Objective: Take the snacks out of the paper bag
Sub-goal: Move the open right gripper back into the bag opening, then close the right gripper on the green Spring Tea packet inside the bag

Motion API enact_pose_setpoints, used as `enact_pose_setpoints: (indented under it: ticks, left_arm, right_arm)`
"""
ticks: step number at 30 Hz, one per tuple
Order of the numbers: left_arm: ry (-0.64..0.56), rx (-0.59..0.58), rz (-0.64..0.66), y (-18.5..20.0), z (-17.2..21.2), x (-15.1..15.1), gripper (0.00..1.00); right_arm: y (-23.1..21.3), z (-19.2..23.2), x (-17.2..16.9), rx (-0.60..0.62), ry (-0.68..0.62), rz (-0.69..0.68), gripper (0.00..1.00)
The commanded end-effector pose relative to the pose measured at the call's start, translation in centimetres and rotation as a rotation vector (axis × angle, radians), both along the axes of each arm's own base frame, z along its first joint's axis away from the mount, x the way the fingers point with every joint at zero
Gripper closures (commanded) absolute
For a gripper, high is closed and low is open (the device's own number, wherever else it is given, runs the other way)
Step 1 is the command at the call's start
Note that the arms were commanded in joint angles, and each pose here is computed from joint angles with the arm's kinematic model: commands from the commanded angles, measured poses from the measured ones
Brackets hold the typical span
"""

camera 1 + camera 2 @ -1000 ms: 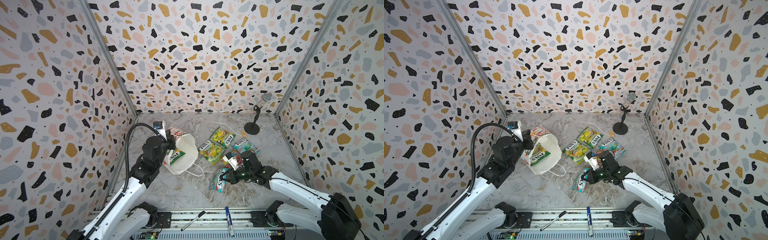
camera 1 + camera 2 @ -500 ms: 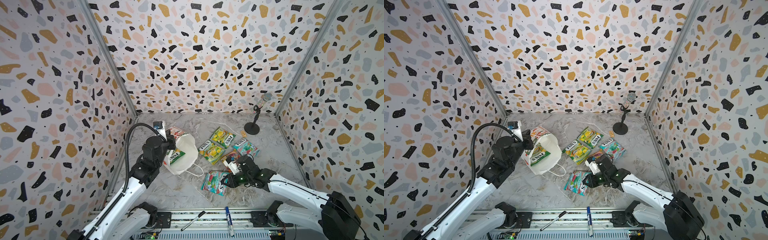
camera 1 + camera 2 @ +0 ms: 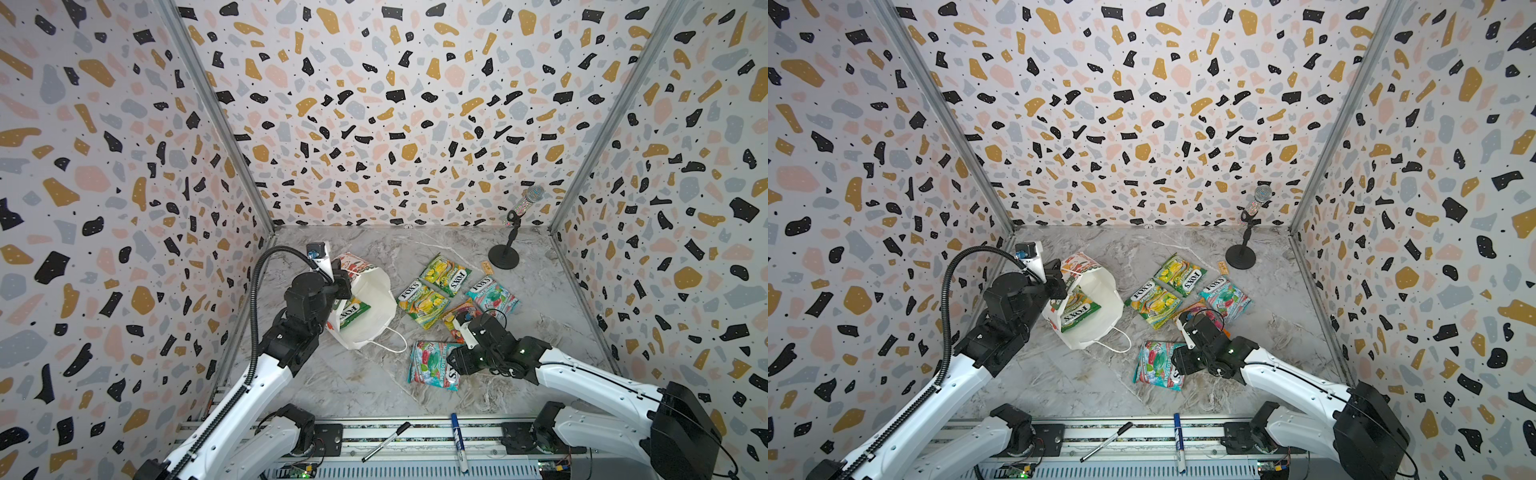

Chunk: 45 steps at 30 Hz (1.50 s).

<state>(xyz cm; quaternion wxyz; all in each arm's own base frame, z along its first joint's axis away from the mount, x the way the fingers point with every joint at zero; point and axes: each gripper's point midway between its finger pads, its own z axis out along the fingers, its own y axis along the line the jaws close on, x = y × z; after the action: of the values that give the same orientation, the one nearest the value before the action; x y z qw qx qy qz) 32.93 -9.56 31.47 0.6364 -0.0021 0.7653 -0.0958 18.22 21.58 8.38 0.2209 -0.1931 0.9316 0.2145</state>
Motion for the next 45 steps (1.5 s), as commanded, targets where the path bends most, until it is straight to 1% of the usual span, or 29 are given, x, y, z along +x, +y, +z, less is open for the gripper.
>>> enact_pose_setpoints:
  ticks: [1,5,9,12,15,17,20,24,31,36,45]
  left_arm:
    - [-0.030,-0.015,0.001,0.2,0.7,0.0,1.00]
    - [-0.031,-0.017,-0.011,0.0,0.7,0.0,1.00]
    - [-0.035,-0.021,-0.025,-0.3,0.8,-0.1,1.00]
    - [-0.039,-0.027,-0.027,-0.3,0.9,-0.1,1.00]
    - [-0.042,-0.034,-0.027,-0.3,1.0,-0.1,1.00]
    - [-0.046,-0.035,-0.028,-0.3,1.1,-0.2,1.00]
    - [-0.047,-0.038,-0.028,-0.3,1.1,-0.1,1.00]
    - [-0.047,-0.039,-0.028,-0.3,1.1,-0.1,1.00]
    - [-0.052,-0.042,-0.020,-0.1,1.2,-0.2,1.00]
    - [-0.056,-0.041,-0.015,0.1,1.2,-0.3,1.00]
    - [-0.061,-0.044,-0.011,0.1,1.3,-0.3,1.00]
  right_arm:
    - [0.4,3.2,1.3,0.048,-0.100,-0.028,0.40]
    - [3.6,6.8,0.8,0.242,-0.131,0.078,0.41]
    - [7.2,9.3,0.0,0.397,-0.104,0.207,0.43]
    - [9.7,10.8,-0.3,0.465,-0.094,0.284,0.45]
    - [12.3,11.7,-0.6,0.505,-0.075,0.354,0.47]
    - [14.0,11.8,-0.6,0.501,-0.071,0.388,0.48]
    - [16.4,10.8,-0.5,0.451,-0.055,0.422,0.50]
    - [19.2,10.0,-0.3,0.425,-0.039,0.466,0.51]
    - [23.3,7.9,1.9,0.386,0.005,0.472,0.54]
    - [25.8,5.8,4.1,0.353,0.050,0.439,0.54]
    - [28.3,3.8,7.8,0.382,0.146,0.303,0.54]
